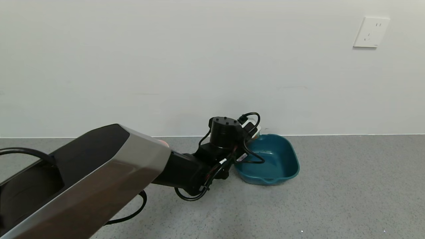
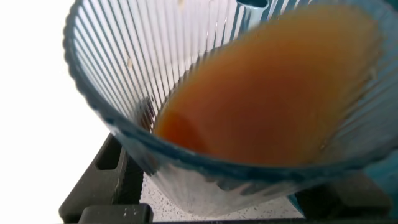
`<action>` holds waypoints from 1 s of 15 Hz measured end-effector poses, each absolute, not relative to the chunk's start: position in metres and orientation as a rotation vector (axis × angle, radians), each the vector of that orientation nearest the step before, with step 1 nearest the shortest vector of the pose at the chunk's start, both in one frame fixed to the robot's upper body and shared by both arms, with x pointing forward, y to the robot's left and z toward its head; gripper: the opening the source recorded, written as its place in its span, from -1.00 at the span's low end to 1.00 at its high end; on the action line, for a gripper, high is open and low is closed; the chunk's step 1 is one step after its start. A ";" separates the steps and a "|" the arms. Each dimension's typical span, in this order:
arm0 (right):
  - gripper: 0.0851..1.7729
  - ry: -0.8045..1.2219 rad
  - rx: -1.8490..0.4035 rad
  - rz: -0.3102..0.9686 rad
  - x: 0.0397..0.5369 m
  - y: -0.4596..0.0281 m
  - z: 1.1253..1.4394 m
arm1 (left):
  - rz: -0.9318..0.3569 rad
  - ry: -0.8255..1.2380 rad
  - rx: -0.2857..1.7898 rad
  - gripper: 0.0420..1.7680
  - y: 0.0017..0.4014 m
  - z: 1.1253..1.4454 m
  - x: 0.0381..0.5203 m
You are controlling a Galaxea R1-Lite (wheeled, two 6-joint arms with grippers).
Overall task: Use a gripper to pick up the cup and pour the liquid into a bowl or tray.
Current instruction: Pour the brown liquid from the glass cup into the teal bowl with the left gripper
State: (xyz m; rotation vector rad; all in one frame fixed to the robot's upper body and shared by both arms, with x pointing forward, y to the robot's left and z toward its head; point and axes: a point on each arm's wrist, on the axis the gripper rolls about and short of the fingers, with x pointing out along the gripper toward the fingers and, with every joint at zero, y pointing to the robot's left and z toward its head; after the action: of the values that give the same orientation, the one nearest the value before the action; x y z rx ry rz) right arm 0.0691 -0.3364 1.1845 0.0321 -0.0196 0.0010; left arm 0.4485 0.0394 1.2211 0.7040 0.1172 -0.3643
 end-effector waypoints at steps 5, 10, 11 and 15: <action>0.93 -0.020 0.032 0.001 0.069 -0.336 1.185 | -0.343 0.114 0.782 0.47 0.040 1.220 0.449; 0.93 -0.019 0.032 0.001 0.069 -0.336 1.184 | -0.323 0.110 0.864 0.47 0.041 1.220 0.449; 0.93 -0.020 0.032 0.001 0.069 -0.336 1.185 | -0.317 0.109 0.877 0.47 0.040 1.220 0.448; 0.93 -0.020 0.032 0.001 0.069 -0.336 1.185 | -0.317 0.105 0.917 0.47 0.034 1.219 0.442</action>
State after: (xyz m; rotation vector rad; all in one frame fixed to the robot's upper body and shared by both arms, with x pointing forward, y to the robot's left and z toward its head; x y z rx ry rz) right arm 0.0691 -0.3364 1.1845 0.0321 -0.0196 0.0010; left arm 0.4424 0.0341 1.2189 0.9172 0.1052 -0.3174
